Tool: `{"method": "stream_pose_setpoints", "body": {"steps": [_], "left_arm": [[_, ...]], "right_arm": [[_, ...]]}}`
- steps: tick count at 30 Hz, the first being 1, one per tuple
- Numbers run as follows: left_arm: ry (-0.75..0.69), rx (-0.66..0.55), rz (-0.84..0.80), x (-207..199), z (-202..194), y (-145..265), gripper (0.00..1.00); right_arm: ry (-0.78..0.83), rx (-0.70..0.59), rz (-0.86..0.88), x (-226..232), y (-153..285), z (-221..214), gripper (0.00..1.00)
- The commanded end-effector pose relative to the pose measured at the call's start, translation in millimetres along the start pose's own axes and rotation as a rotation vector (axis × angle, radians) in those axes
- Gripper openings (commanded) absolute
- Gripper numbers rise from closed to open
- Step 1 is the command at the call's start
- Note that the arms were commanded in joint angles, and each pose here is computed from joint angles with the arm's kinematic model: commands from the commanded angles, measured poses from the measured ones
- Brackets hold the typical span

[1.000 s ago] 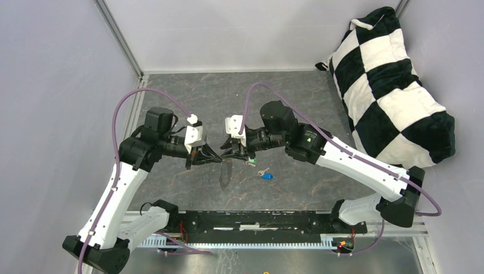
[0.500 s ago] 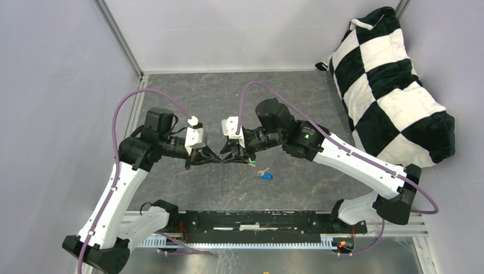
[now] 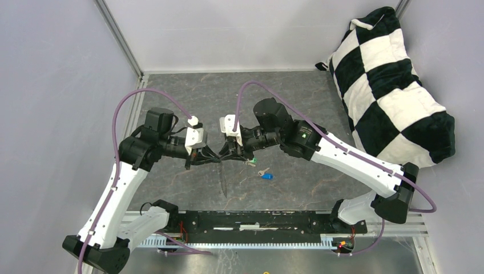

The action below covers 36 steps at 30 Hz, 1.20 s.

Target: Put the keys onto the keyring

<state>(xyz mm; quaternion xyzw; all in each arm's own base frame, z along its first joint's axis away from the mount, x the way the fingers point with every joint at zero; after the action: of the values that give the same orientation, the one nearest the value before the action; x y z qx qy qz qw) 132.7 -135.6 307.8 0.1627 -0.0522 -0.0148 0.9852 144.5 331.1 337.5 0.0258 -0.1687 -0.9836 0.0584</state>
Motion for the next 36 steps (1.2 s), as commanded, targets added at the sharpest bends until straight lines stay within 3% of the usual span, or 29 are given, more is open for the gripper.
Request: {"method": "stream_pose_setpoints", "body": {"steps": [1,13,19,22,23,26,28,36], "left_arm": [[-0.088,-0.036,0.007,-1,17,5,0.02],[-0.094,-0.037,0.011,-3,18,6,0.02],[-0.091,-0.037,0.010,-3,17,6,0.02],[-0.091,-0.036,0.010,-3,17,6,0.02],[-0.088,-0.034,0.011,-3,16,6,0.06],[-0.072,-0.025,0.017,-3,15,6,0.31],[-0.057,-0.017,0.026,-3,14,6,0.40],[-0.002,-0.054,0.055,-8,11,4,0.40]], "right_arm": [[0.009,-0.031,-0.030,-5,-1,6,0.25],[0.030,0.022,-0.014,-5,1,2,0.26],[0.030,-0.006,-0.005,-5,-2,6,0.05],[0.039,-0.068,-0.024,-3,1,10,0.01],[0.040,-0.091,-0.037,-2,3,11,0.01],[0.042,-0.187,-0.086,-2,9,16,0.01],[0.000,-0.257,-0.117,0,14,14,0.01],[-0.105,-0.568,-0.159,14,28,6,0.01]]}}
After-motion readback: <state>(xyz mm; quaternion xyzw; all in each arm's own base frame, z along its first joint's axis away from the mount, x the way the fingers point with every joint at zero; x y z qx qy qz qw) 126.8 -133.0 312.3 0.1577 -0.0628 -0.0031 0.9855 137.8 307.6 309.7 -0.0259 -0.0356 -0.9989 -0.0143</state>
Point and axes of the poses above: each gripper's point midway between its finger pads, its own y axis back along the fingers, its own x axis along the line the jaws close on, z = x × y, the point moved 7 cm from there along y, back along the fingers, and after that the axes turned 4 degrees about -y, right-handed, at the moved point
